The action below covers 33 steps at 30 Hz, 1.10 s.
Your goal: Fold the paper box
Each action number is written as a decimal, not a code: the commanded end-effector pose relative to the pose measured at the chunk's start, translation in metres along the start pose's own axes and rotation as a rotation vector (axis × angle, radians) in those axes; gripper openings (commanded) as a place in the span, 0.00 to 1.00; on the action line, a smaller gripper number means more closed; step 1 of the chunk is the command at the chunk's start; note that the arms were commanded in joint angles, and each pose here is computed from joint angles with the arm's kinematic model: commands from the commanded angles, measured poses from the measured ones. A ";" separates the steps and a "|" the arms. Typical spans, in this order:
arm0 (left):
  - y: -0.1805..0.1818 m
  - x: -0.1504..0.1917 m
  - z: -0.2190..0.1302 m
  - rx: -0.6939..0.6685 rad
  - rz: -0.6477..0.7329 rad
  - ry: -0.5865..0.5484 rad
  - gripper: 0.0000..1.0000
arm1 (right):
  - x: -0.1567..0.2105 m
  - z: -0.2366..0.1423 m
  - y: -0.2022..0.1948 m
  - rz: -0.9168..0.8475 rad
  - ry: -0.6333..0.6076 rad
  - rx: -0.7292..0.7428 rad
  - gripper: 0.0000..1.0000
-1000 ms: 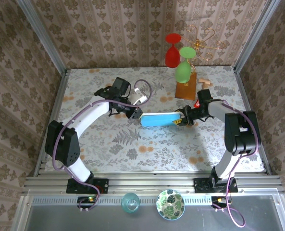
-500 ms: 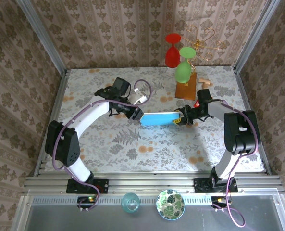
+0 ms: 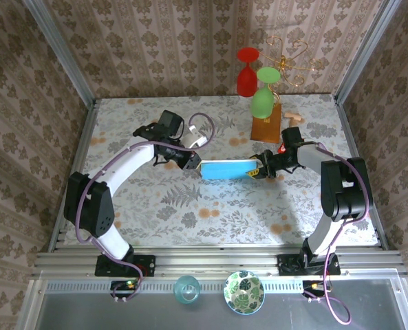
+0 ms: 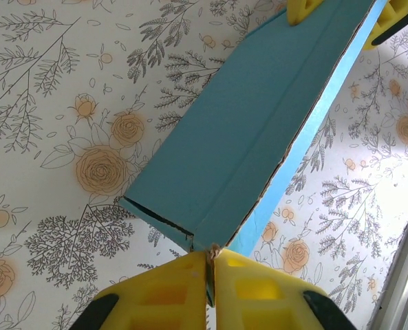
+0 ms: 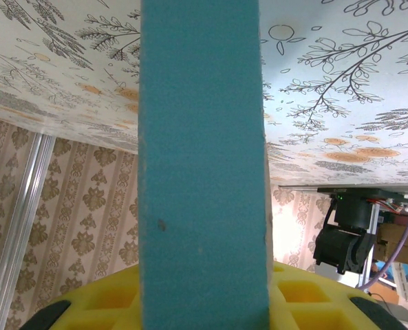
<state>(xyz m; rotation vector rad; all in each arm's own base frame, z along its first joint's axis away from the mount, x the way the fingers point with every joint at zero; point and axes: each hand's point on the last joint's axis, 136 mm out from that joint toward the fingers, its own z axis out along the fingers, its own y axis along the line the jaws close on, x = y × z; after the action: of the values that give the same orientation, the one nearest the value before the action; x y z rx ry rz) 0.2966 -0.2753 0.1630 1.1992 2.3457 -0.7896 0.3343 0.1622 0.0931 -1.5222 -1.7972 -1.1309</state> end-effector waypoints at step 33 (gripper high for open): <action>0.020 -0.014 0.031 -0.103 -0.393 -0.075 0.01 | -0.039 0.002 0.008 0.161 -0.187 -0.105 0.31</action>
<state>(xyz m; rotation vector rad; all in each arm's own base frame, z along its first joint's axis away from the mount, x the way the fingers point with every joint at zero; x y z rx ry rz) 0.3309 -0.2877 0.1627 0.7090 2.4881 -0.7758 0.3531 0.1595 0.0938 -1.6628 -1.6962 -1.1740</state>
